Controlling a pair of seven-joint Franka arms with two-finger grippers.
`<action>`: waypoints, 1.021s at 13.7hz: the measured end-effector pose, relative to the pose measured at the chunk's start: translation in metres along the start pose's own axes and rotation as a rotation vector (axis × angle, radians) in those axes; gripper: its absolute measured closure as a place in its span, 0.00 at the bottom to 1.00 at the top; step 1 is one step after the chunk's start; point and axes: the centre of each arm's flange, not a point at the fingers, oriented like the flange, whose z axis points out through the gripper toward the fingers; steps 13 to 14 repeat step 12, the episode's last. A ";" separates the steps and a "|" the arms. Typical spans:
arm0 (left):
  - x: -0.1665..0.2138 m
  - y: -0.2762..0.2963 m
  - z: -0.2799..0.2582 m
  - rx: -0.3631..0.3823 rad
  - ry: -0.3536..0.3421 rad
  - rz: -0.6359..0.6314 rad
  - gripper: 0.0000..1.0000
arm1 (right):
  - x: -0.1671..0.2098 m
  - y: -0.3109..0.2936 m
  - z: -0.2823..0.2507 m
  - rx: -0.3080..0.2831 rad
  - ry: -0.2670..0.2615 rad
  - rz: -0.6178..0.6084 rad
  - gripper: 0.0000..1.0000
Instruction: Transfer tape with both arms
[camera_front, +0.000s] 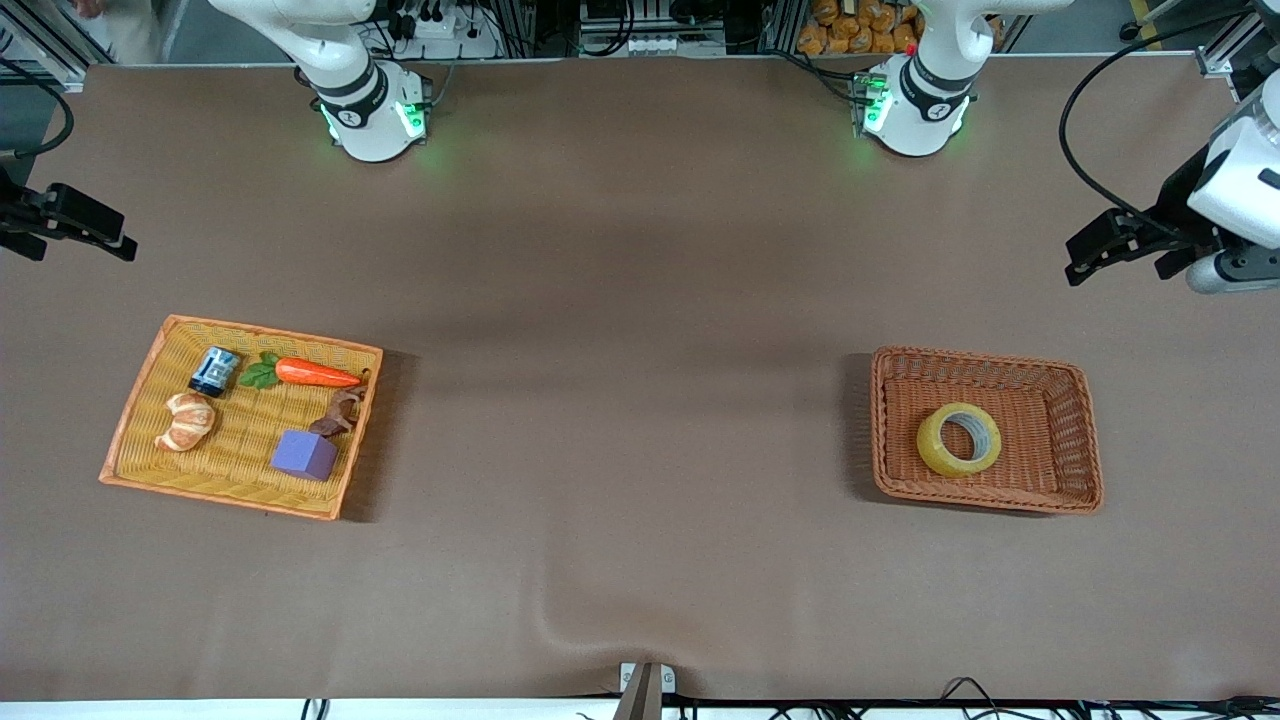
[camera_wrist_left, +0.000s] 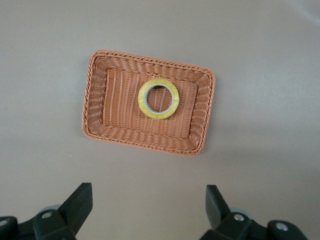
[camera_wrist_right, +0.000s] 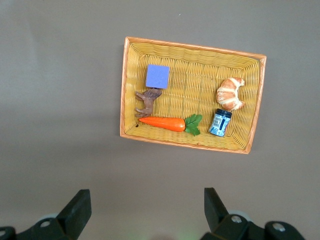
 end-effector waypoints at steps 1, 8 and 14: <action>0.000 -0.004 0.001 0.000 -0.003 0.021 0.00 | 0.000 0.000 0.000 0.000 0.000 0.000 0.00; 0.004 -0.009 -0.004 -0.003 0.007 0.057 0.00 | 0.000 -0.001 -0.005 0.000 0.010 -0.001 0.00; 0.007 -0.009 -0.004 -0.003 0.005 0.057 0.00 | -0.001 -0.004 -0.007 0.000 0.015 -0.007 0.00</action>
